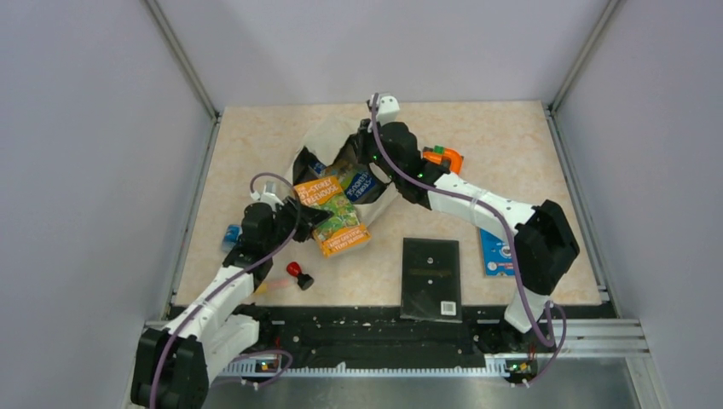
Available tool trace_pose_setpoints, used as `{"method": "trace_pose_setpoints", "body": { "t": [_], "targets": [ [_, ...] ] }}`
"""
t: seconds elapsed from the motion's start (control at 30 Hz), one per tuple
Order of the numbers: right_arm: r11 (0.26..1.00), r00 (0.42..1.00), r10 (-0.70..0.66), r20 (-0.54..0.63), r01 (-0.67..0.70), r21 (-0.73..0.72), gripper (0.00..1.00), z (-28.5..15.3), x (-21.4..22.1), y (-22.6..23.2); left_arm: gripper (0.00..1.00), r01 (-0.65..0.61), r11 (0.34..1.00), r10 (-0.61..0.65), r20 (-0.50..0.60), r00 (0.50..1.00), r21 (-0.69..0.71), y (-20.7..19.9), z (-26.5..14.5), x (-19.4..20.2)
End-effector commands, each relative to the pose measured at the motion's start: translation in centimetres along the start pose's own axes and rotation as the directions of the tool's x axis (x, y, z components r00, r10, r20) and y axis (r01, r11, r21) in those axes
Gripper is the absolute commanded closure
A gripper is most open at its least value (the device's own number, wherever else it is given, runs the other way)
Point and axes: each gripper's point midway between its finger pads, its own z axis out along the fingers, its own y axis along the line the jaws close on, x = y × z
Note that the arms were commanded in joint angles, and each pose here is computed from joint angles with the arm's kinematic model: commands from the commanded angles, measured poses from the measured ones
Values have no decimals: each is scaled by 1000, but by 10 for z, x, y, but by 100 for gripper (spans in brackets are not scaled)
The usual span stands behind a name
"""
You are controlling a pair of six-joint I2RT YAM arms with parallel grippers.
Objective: Pack the student bag
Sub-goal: Place the book in the student bag.
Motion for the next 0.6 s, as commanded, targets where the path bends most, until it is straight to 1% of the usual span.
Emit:
{"method": "trace_pose_setpoints", "body": {
  "t": [0.0,0.1,0.13,0.2,0.27,0.37,0.43,0.5,0.57],
  "targets": [
    [993,968,94,231,-76,-87,100,-26,-94,24,100,-24,986,19,31,999,167,-43,5,-12],
    [992,972,87,218,-64,-110,100,-29,-89,27,100,-52,989,38,95,995,141,-46,15,-30],
    [992,973,85,216,-62,-111,100,-31,-87,26,100,-65,986,47,121,992,153,-51,19,-38],
    [992,974,80,213,-58,-109,100,-35,-84,24,100,-70,984,50,127,991,166,-60,29,-50],
    [993,976,75,204,-54,-105,100,-39,-80,21,100,-62,983,44,105,993,172,-68,41,-59],
    [994,979,67,195,-49,-97,100,-45,-74,17,100,-71,973,40,143,989,218,-88,52,-78],
    [995,980,67,190,-51,-89,100,-48,-70,14,100,-62,977,25,178,984,205,-89,62,-92],
    [994,981,74,180,-58,-92,100,-50,-64,13,100,-32,984,-6,213,977,175,-81,73,-105],
    [993,982,80,170,-64,-98,100,-51,-59,13,100,-7,981,-44,262,964,192,-79,80,-117]
  ]
}}
